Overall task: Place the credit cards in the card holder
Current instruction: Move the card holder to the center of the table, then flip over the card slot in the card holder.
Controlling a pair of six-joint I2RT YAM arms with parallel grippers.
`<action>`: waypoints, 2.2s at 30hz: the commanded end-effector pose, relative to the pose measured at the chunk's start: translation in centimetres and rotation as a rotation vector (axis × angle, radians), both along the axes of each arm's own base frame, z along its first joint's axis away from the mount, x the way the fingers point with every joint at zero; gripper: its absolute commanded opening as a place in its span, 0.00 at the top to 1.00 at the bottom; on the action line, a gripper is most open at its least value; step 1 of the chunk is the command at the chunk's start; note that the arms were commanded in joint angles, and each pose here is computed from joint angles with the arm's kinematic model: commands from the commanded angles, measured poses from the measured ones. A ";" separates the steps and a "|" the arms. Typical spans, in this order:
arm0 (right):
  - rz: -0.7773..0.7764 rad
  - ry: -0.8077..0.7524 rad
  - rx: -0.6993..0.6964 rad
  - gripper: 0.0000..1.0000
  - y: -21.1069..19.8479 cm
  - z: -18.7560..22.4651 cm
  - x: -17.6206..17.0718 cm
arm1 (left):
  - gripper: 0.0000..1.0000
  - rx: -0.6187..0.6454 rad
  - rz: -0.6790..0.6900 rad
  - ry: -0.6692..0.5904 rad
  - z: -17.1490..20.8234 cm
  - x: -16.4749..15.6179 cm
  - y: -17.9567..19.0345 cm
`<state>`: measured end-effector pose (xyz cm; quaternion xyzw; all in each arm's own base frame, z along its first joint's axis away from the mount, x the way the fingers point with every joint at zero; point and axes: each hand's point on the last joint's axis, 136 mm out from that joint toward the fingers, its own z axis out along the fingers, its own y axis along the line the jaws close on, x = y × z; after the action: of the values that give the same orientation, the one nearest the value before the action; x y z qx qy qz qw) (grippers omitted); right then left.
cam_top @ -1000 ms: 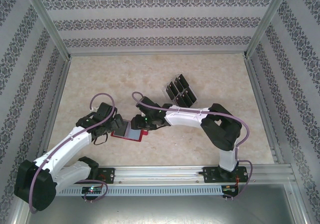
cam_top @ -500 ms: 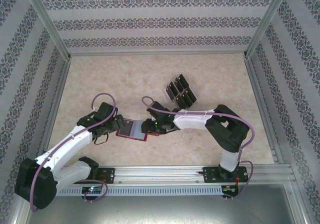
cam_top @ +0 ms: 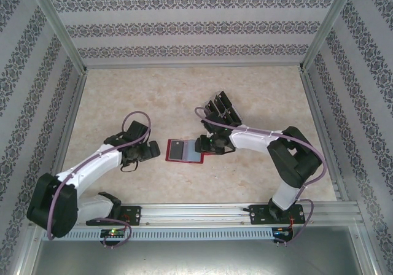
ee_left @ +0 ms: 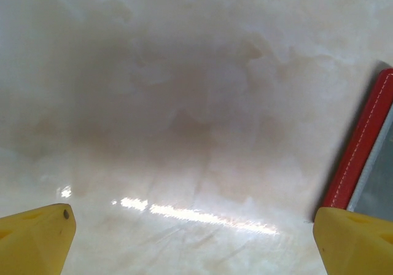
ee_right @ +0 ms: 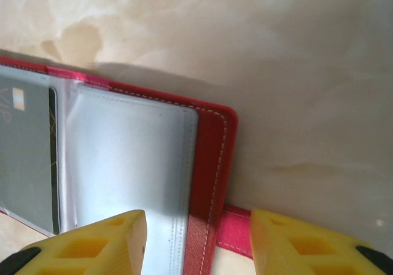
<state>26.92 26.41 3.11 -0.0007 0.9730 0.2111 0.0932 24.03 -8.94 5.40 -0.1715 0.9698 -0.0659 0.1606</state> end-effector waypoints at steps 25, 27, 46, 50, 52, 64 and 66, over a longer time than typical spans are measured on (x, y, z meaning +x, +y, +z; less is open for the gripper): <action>-0.004 -0.024 0.036 0.54 2.9 1.2 0.4 | 0.00 0.064 -0.287 0.033 -3.0 6.3 -5.7; 0.001 -0.018 0.035 0.54 3.1 0.9 0.3 | 0.00 0.065 -0.286 0.036 -3.2 6.1 -5.7; 0.043 -0.003 0.056 0.55 5.8 0.2 -0.1 | 0.00 0.065 -0.278 0.070 -5.0 5.2 -5.5; 0.060 -0.002 0.069 0.55 6.7 0.5 -0.2 | 0.00 0.062 -0.279 0.075 -5.2 5.0 -5.5; 0.064 -0.004 0.074 0.55 7.1 0.6 -0.2 | 0.00 0.063 -0.279 0.075 -5.3 5.0 -5.5; 0.072 -0.017 0.143 0.55 8.9 1.8 -0.2 | 0.00 0.083 -0.244 0.056 -4.6 5.1 -4.9; 0.073 -0.018 0.149 0.55 9.1 1.9 -0.1 | 0.00 0.099 -0.207 0.031 -3.6 5.4 -4.3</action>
<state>26.61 34.10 4.28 -0.0299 0.9589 0.2663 0.0936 29.87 -14.13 1.95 -0.0471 0.9875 -0.0488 0.1420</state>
